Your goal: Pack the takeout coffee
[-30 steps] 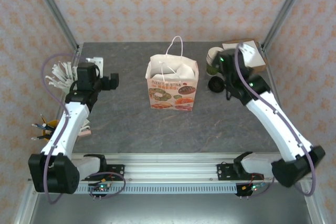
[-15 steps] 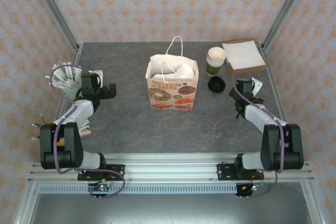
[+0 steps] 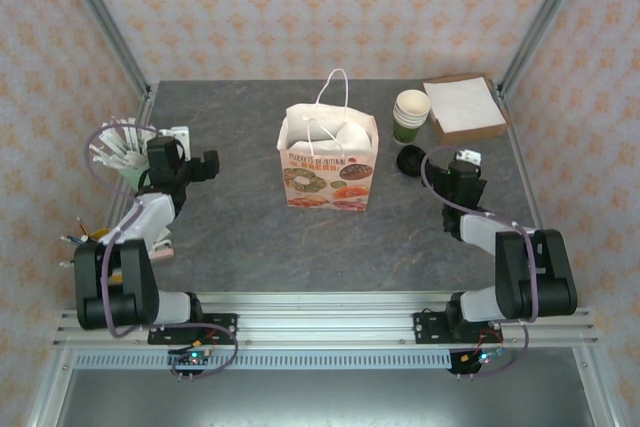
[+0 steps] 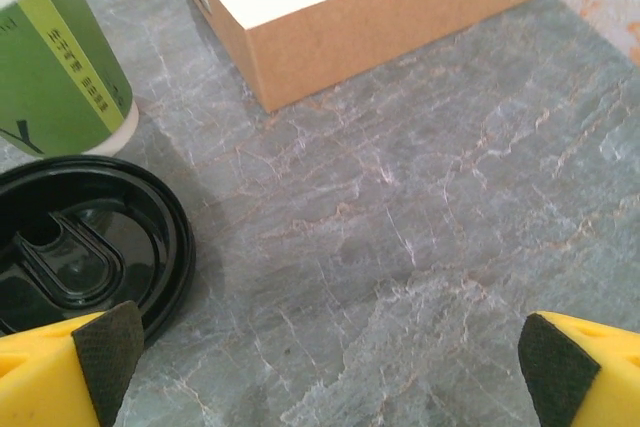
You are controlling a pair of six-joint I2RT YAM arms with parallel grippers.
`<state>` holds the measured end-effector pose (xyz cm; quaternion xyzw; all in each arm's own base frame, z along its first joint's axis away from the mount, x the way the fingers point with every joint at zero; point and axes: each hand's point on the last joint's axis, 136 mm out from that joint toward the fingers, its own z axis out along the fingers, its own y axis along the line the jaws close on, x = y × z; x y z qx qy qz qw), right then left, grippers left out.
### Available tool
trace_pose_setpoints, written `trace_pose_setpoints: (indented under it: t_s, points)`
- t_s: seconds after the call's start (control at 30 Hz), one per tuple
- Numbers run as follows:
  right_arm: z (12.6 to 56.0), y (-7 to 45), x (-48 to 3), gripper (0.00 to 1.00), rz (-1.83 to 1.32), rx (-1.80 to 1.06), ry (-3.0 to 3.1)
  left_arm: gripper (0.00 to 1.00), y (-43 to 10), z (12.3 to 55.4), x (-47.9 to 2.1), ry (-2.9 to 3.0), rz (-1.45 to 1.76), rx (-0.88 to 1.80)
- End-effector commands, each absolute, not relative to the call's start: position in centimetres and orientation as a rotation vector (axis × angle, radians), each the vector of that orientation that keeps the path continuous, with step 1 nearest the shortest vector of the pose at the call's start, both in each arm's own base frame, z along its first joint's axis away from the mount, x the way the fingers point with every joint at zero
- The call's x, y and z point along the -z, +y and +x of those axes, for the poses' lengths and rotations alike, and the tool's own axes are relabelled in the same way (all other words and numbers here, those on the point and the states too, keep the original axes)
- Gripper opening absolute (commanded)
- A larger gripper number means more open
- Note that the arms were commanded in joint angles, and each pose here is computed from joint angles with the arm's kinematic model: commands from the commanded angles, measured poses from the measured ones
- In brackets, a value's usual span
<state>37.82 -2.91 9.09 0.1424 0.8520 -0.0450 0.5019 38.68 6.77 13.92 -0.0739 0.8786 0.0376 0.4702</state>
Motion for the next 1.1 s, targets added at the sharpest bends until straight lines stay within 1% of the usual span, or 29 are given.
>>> trace_pose_setpoints:
  t_s: [0.0,0.03,0.07,0.2,0.4,0.57,0.7,0.8,0.9,1.0,1.07]
  points:
    - [39.5,-2.9,-9.8,1.00,0.301,0.130,1.964,1.00,8.1,36.9,-14.0,2.140,-0.259,-0.167]
    - [39.8,-2.5,-9.4,1.00,0.276,0.108,1.952,1.00,8.2,36.9,-14.1,2.138,-0.263,-0.169]
    - [39.2,-2.9,-8.9,1.00,0.297,0.121,1.956,1.00,8.1,37.1,-14.1,2.137,-0.255,-0.161]
    - [39.2,-3.3,-9.1,0.99,0.327,0.130,1.933,1.00,7.4,37.3,-14.4,2.106,-0.223,-0.123]
    - [39.1,-3.4,-9.0,0.99,0.328,0.132,1.939,1.00,8.2,36.0,-14.6,2.102,-0.221,-0.196]
    - [39.1,-3.4,-9.0,0.99,0.328,0.133,1.937,1.00,6.8,36.4,-14.5,2.081,-0.209,-0.061]
    - [39.1,-3.4,-9.0,0.99,0.328,0.133,1.937,1.00,5.1,37.2,-13.5,2.024,-0.215,0.013]
    - [39.1,-3.4,-9.1,0.99,0.327,0.133,1.935,1.00,4.1,38.8,-13.7,1.924,-0.236,-0.004]
    - [39.1,-3.4,-9.0,0.99,0.328,0.133,1.937,1.00,1.9,39.6,-11.1,2.001,-0.122,-0.075]
    - [39.1,-3.4,-9.1,0.99,0.327,0.134,1.937,1.00,2.4,39.1,-9.3,1.958,-0.158,-0.163]
    - [39.2,-3.3,-9.1,0.99,0.324,0.131,1.938,1.00,2.8,39.1,-9.3,1.973,-0.184,-0.169]
